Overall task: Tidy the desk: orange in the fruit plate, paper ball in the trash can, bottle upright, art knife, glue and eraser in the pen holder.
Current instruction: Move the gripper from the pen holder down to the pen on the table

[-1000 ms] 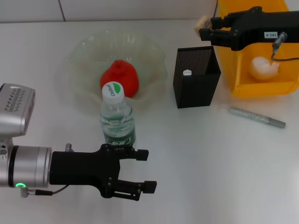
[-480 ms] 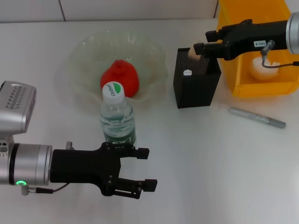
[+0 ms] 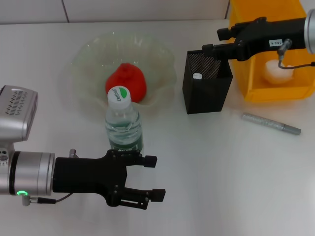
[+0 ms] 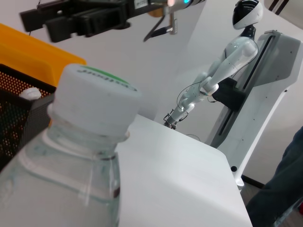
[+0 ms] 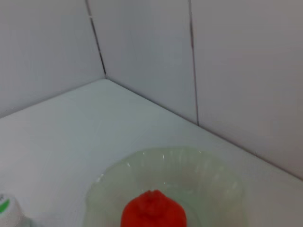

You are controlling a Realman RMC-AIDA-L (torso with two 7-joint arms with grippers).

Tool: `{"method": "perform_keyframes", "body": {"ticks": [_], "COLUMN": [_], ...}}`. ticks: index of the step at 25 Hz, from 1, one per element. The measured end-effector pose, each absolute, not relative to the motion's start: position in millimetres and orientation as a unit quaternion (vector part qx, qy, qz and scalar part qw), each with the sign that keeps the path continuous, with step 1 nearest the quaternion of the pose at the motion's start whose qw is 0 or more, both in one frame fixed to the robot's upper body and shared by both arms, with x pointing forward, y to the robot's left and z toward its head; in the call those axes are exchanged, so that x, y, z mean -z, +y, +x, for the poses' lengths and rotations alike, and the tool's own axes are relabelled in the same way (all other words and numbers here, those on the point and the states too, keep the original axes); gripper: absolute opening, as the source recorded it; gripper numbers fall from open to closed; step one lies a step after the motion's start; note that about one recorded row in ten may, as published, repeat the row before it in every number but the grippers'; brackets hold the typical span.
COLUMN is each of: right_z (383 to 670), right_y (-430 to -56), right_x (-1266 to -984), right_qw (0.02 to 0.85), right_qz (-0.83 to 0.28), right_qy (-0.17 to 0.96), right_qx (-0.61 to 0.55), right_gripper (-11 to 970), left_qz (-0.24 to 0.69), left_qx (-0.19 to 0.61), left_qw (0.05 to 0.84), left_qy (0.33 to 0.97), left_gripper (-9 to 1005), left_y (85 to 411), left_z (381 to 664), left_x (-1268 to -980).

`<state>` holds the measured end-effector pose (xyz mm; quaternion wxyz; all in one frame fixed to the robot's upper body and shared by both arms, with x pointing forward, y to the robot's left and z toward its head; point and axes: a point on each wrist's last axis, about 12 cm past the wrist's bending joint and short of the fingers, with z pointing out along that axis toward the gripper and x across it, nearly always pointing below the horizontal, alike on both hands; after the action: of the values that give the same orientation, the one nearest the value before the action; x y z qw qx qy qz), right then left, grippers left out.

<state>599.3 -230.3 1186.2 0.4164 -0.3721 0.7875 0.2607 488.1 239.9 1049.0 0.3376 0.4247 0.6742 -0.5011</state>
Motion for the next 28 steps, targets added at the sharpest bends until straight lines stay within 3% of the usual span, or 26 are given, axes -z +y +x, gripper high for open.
{"method": "perform_keyframes", "body": {"ticks": [4, 7, 12, 18, 23, 28], "right_z": [587.2, 572.1, 551.5, 555.1, 571.3, 582.9], "right_y": [-238.8, -241.1, -243.1, -237.4, -238.0, -236.4], "right_x": [-1216.6, -1245.9, -1265.5, -1235.5, -1185.1, -1158.3], "right_qw": [0.392, 0.326, 0.218, 0.152, 0.119, 0.111], "right_qz": [-0.400, -0.445, -0.479, -0.467, -0.455, -0.457], "right_qy": [0.784, 0.800, 0.845, 0.871, 0.882, 0.881], "right_qx": [-0.265, -0.235, -0.095, 0.000, -0.022, -0.042], "right_gripper": [627, 627, 626, 626, 625, 625], "left_qz": [0.425, 0.426, 0.429, 0.429, 0.431, 0.429], "left_qx": [0.502, 0.502, 0.503, 0.503, 0.502, 0.502], "left_qw": [0.338, 0.337, 0.335, 0.335, 0.334, 0.334], "left_qy": [0.674, 0.673, 0.672, 0.671, 0.671, 0.673], "left_gripper": [870, 870, 870, 870, 870, 870], "left_y": [239.7, 239.6, 238.6, 237.9, 237.2, 237.3], "left_z": [488.1, 488.2, 488.5, 488.6, 489.1, 490.0], "left_x": [-1049.2, -1049.4, -1049.7, -1049.6, -1049.8, -1050.2]}}
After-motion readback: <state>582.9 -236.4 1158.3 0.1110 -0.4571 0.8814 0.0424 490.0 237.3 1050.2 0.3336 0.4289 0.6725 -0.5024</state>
